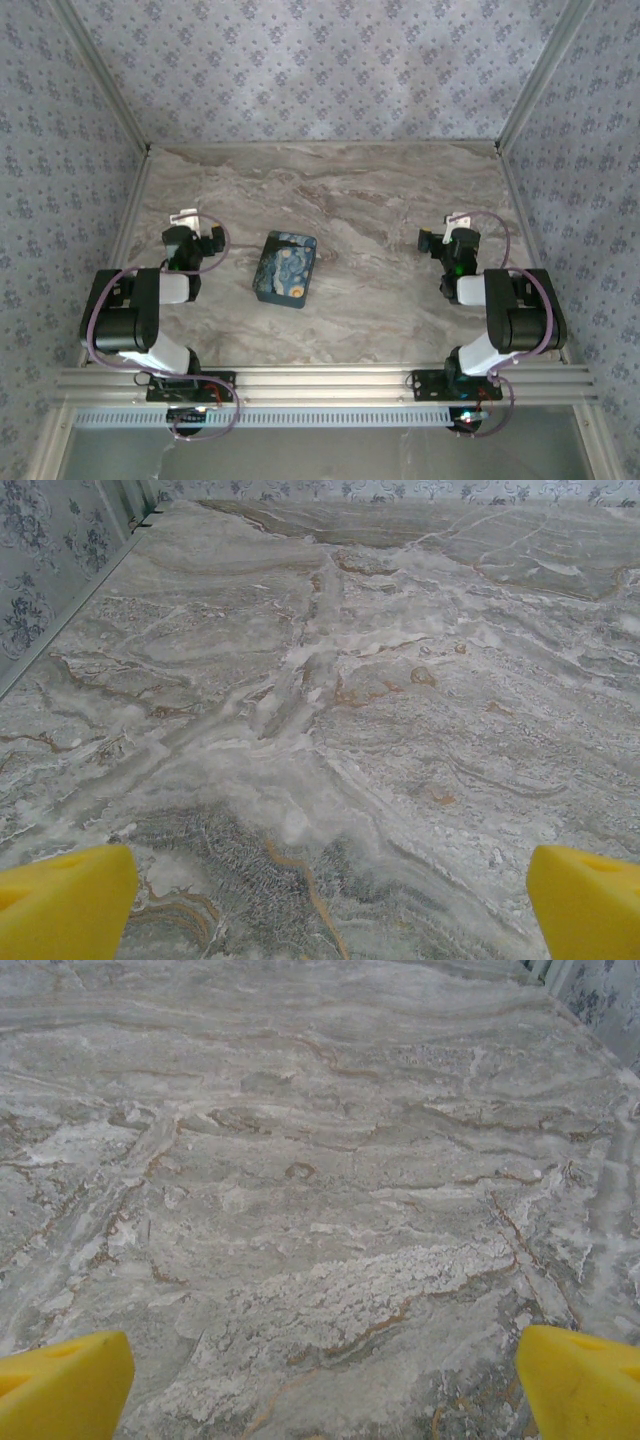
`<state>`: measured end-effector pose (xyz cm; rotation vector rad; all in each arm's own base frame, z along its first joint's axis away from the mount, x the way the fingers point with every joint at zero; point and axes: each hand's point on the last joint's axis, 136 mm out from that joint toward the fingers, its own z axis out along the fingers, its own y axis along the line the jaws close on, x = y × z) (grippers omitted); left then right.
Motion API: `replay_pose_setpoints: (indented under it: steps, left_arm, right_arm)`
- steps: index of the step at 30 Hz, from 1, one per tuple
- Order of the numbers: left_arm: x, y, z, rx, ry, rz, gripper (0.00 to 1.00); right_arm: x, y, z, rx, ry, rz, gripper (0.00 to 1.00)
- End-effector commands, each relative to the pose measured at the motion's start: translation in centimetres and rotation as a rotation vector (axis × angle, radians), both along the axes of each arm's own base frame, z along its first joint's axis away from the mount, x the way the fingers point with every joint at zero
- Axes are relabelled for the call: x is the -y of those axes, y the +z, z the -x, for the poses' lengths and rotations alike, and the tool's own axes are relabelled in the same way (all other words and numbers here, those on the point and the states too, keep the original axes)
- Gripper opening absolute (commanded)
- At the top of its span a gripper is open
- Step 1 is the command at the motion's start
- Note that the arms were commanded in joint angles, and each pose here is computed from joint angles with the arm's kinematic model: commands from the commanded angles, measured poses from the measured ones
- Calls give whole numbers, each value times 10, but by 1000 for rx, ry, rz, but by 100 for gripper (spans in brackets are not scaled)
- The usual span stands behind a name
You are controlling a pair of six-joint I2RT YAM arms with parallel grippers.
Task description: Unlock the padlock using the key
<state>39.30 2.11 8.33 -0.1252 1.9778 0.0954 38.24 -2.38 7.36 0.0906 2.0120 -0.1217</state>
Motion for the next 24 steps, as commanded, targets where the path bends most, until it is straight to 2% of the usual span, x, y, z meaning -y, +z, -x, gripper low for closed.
replay_pose_setpoints:
  steps: [1, 5, 9, 13, 16, 19, 24]
  left_arm:
    - [-7, 21, -6, -6, 38, -5, 100]
    - [-13, 47, -10, -50, 77, -1, 100]
    - [-9, 79, -10, -27, 80, 85, 100]
    - [13, 94, -10, -98, 23, 342, 100]
    - [40, 97, -5, -142, -63, 499, 100]
    - [53, 90, 12, -193, -41, 612, 99]
    - [92, 68, 54, -293, -127, 759, 98]
  right_arm:
    - [6, 32, -7, 8, -24, 20, 100]
    - [8, 62, -1, 41, -49, -9, 100]
    - [1, 92, 5, 83, -46, -110, 100]
    - [-14, 118, 16, 82, -34, -333, 100]
    - [-6, 106, 34, 2, -208, -573, 100]
    - [-17, 103, 37, 8, -127, -731, 100]
    - [-55, 94, 49, -119, 5, -783, 100]
